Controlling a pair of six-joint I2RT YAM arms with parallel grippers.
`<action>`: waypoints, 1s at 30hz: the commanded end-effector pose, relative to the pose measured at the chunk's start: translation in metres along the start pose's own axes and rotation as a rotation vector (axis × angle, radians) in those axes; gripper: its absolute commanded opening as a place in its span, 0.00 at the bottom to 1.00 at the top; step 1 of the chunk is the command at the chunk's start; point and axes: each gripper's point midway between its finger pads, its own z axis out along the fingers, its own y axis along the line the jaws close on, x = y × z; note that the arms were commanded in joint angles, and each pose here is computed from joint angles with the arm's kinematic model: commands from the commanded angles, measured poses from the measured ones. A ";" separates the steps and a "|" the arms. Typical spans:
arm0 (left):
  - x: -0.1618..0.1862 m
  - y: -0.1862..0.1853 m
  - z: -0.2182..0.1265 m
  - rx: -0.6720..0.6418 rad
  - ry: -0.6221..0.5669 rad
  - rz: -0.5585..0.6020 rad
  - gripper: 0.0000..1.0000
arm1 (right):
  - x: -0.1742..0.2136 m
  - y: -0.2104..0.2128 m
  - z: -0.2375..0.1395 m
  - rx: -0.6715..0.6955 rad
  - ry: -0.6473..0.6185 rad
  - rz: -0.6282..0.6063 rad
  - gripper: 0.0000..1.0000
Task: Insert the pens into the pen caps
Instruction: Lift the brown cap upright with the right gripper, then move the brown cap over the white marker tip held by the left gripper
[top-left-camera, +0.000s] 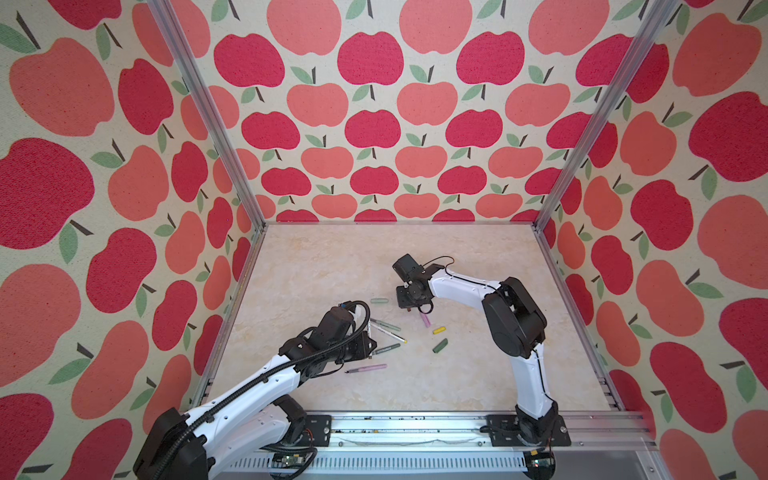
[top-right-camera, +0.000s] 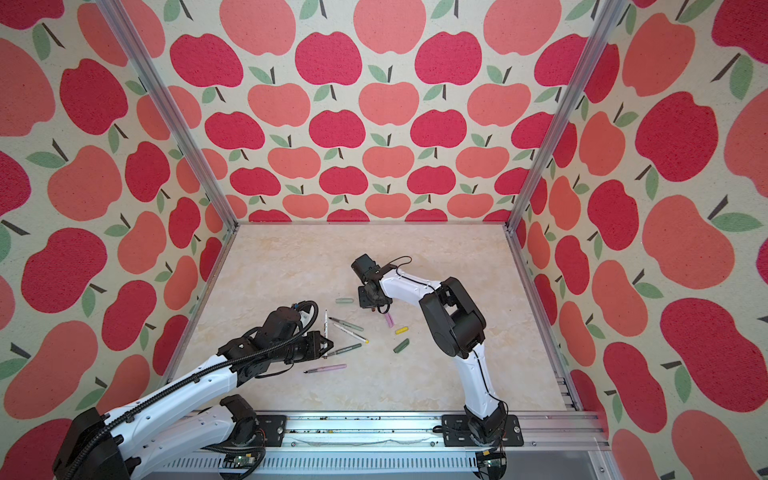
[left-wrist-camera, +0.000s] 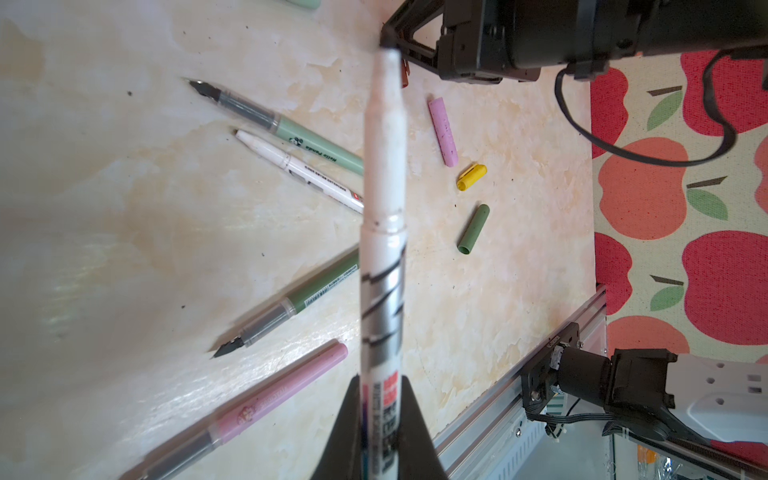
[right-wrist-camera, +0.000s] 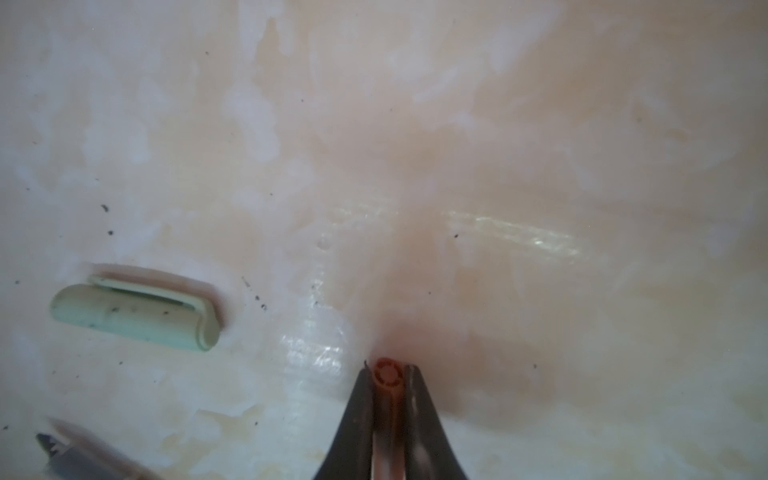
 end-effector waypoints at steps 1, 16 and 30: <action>-0.005 -0.011 0.001 0.032 -0.003 0.022 0.00 | 0.041 -0.026 0.011 0.095 0.128 -0.023 0.00; 0.003 -0.049 0.017 0.227 0.065 0.177 0.00 | 0.006 -0.013 -0.071 -0.079 -0.097 0.047 0.00; -0.010 -0.089 0.028 0.387 0.074 0.173 0.00 | -0.013 0.004 -0.178 -0.376 -0.334 0.129 0.00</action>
